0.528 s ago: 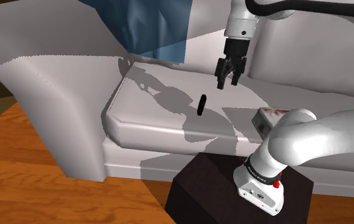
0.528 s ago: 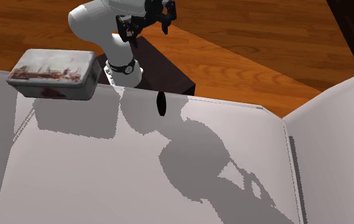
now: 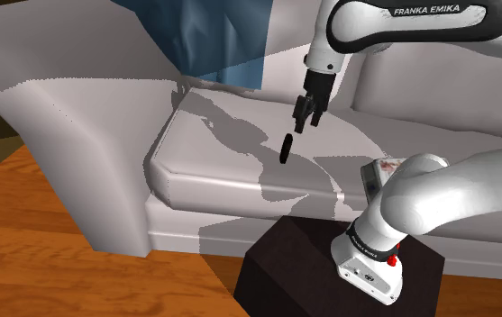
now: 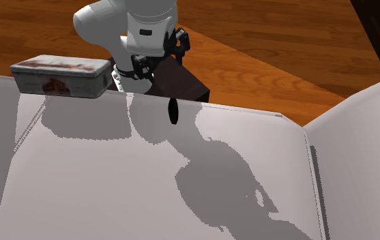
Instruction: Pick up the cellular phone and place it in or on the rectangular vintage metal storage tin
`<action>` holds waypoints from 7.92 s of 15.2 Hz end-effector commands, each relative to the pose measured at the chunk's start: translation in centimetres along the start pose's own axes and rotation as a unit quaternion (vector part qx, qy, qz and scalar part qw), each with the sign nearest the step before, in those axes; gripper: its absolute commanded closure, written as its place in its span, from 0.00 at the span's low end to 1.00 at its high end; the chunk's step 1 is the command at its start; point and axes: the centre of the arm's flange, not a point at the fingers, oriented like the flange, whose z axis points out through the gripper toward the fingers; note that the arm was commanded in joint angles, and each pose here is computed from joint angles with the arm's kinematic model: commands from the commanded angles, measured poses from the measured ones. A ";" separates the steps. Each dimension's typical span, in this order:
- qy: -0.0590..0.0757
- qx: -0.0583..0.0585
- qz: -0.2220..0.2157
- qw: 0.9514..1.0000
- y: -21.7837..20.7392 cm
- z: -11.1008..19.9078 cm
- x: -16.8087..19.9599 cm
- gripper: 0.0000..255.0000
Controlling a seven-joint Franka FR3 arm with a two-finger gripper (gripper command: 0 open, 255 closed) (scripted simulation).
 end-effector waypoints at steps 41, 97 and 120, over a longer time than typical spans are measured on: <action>0.048 -0.007 -0.068 0.996 2.4 3.6 4.8 1.00; 0.048 -0.007 -0.068 0.996 23.8 -7.6 -32.6 1.00; 0.048 -0.007 -0.068 0.996 24.9 1.3 -31.3 1.00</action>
